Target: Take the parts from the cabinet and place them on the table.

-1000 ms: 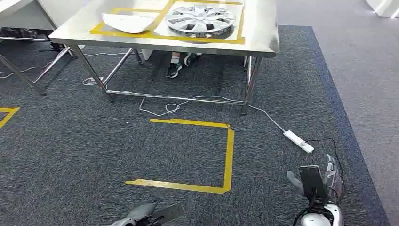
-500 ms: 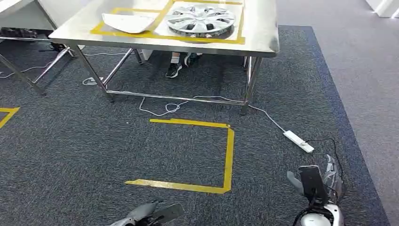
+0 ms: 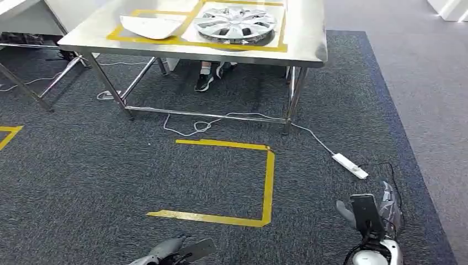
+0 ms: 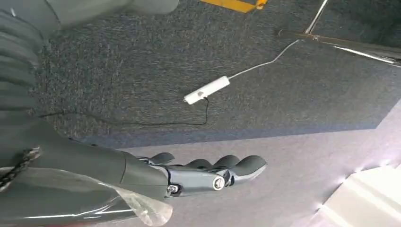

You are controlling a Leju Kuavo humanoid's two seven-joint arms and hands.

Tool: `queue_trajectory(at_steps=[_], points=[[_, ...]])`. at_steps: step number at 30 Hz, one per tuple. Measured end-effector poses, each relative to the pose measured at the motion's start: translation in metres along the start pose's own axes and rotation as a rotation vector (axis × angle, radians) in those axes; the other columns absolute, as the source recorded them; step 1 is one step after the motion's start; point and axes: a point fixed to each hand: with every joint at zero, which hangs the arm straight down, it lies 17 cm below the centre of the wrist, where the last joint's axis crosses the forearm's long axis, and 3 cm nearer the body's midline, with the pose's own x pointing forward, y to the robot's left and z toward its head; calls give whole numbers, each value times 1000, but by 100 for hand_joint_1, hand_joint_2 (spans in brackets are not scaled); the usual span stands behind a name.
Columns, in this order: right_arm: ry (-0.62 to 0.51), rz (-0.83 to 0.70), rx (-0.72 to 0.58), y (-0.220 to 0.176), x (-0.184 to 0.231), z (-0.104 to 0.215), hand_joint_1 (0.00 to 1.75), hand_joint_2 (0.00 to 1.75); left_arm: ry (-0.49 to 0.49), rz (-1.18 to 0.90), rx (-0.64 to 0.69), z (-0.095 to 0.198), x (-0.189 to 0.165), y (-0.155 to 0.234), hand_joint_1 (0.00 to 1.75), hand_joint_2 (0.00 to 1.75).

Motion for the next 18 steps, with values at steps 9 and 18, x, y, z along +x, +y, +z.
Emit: queue_trajectory(at_steps=[9, 18], points=[[1, 0, 0, 0, -1, 0, 0, 175, 0, 0, 0, 0, 0, 0, 0, 175], [1, 0, 1, 0, -1, 0, 0, 175, 0, 1, 0, 0, 0, 0, 0, 175]])
